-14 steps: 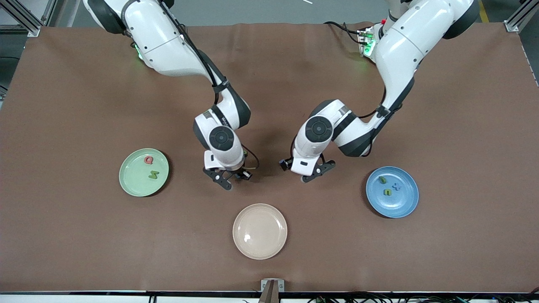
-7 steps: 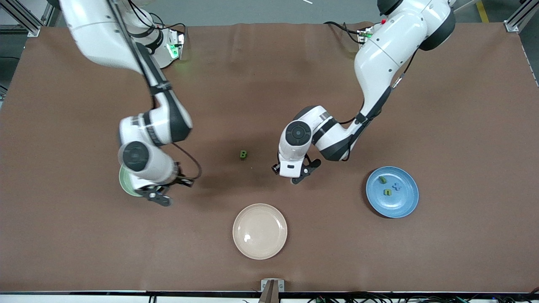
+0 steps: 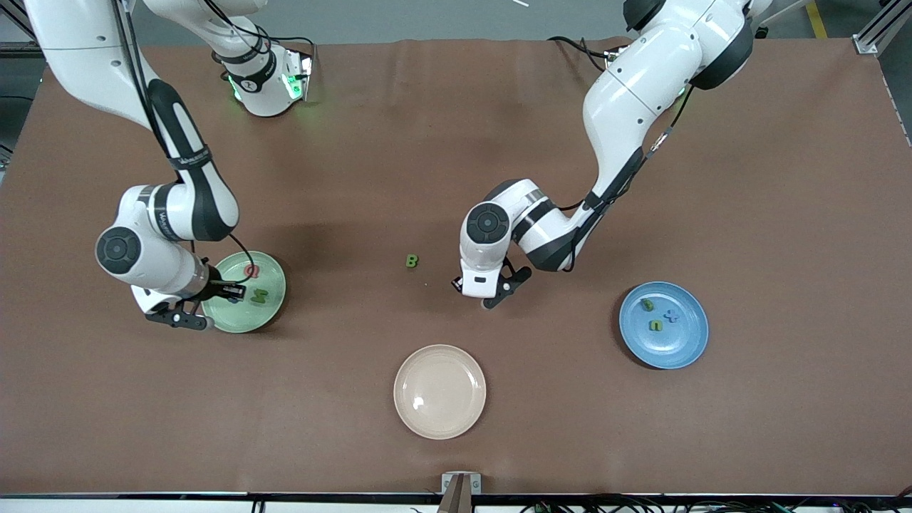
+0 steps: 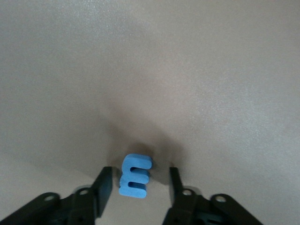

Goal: Sort upper and lower case letters into plates

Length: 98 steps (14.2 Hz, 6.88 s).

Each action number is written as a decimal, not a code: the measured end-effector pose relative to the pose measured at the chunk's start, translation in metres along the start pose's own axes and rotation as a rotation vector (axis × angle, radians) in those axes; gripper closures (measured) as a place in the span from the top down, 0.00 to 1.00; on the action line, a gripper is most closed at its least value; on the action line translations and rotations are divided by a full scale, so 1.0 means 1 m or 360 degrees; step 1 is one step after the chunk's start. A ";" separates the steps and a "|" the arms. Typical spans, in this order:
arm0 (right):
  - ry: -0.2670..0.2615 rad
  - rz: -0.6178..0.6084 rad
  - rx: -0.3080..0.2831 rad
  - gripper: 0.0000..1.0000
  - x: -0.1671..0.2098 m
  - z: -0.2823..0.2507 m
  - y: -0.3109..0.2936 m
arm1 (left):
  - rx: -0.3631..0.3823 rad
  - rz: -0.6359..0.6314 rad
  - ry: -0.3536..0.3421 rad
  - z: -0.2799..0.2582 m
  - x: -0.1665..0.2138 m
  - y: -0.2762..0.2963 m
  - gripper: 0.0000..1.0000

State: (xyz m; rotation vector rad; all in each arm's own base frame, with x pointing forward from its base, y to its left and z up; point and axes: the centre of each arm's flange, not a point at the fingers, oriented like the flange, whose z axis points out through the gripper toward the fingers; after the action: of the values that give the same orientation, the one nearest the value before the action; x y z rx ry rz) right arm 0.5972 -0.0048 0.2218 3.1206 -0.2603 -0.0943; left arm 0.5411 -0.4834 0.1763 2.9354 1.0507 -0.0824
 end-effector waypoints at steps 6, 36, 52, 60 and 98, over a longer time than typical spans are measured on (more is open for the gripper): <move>0.0013 -0.0052 0.0004 0.34 -0.009 0.024 0.013 | -0.0007 -0.0007 0.0027 -0.003 0.013 0.001 0.27; 0.0148 0.0236 0.0043 0.88 -0.178 0.057 -0.387 | 0.0289 0.0503 -0.0037 -0.093 0.312 -0.166 0.87; 0.0272 0.0126 0.0020 0.28 -0.144 0.045 -0.365 | 0.0297 0.0744 0.0168 -0.364 0.256 -0.207 1.00; 0.0081 -0.0052 -0.0158 0.28 -0.050 -0.022 -0.207 | 0.0340 0.0894 0.0101 -0.441 0.247 -0.267 1.00; -0.0251 -0.0239 -0.0146 1.00 0.037 -0.247 0.013 | 0.0117 0.1173 0.0056 -0.469 0.205 -0.331 1.00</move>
State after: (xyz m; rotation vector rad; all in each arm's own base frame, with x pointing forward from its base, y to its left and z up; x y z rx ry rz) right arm 0.6466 -0.0223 0.4668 3.0401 -0.0205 -0.3438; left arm 0.5089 -0.0792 0.6314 3.1794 -0.0817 -0.0522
